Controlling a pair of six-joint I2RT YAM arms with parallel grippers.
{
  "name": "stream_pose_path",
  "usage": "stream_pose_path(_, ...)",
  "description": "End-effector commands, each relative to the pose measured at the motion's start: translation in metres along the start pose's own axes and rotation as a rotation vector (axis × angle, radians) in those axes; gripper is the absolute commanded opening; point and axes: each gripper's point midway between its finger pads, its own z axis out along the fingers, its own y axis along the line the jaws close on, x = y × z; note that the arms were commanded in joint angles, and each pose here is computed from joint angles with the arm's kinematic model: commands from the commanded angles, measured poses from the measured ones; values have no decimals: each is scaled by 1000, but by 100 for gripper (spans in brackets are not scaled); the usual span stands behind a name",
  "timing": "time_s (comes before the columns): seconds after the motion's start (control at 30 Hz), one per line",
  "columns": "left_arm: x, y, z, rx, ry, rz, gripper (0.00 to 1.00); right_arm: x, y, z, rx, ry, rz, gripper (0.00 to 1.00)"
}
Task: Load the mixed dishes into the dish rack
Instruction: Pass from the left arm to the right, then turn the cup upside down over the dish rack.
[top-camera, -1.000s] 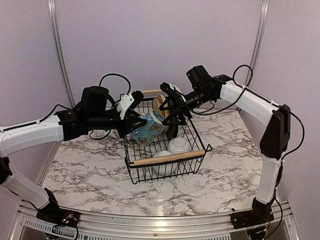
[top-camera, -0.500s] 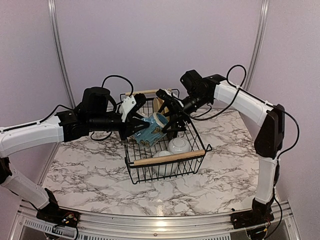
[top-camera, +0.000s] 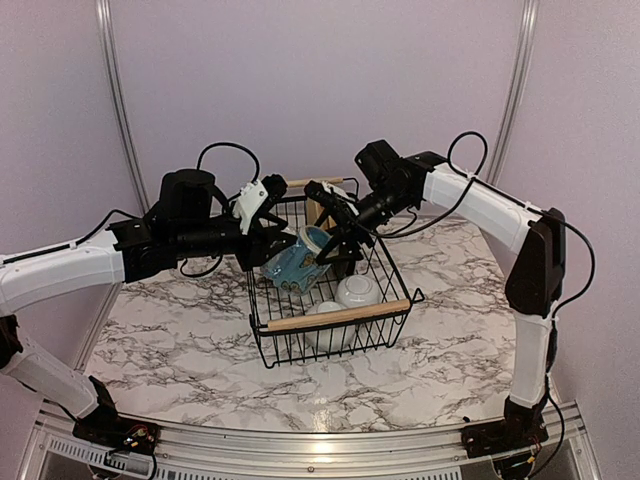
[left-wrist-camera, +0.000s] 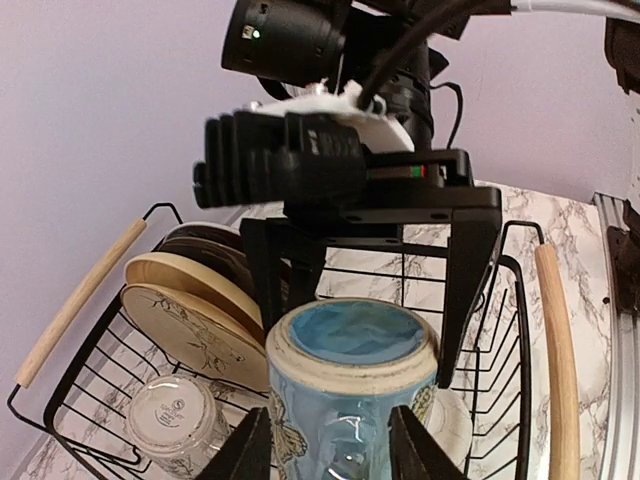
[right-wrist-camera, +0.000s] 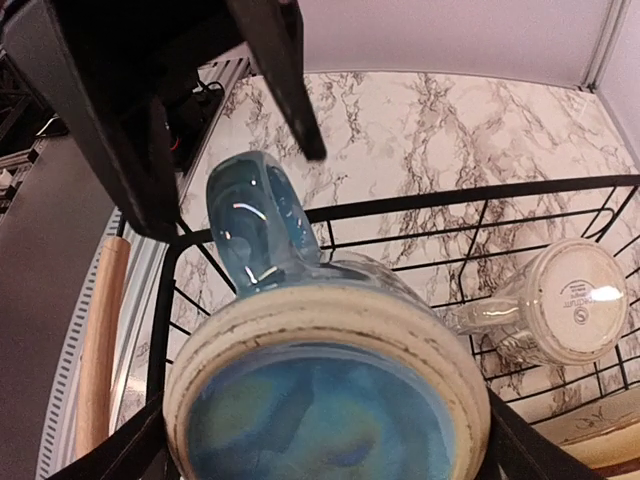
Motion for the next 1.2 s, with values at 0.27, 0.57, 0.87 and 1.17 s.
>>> stream_pose_path(0.27, -67, 35, -112, -276, -220, -160, 65, -10, -11, 10, 244, 177, -97, 35)
stream_pose_path(0.57, -60, 34, -167, -350, -298, -233, 65, -21, -27, 41, 230, 161, -95, 27)
stream_pose_path(0.87, -58, 35, -186, -374, -307, -273, 65, 0, -21, 74, 194, 245, -102, 28)
stream_pose_path(1.17, -50, 35, -178, -374, -283, -273, 65, 23, -13, 89, 122, 293, -85, 29)
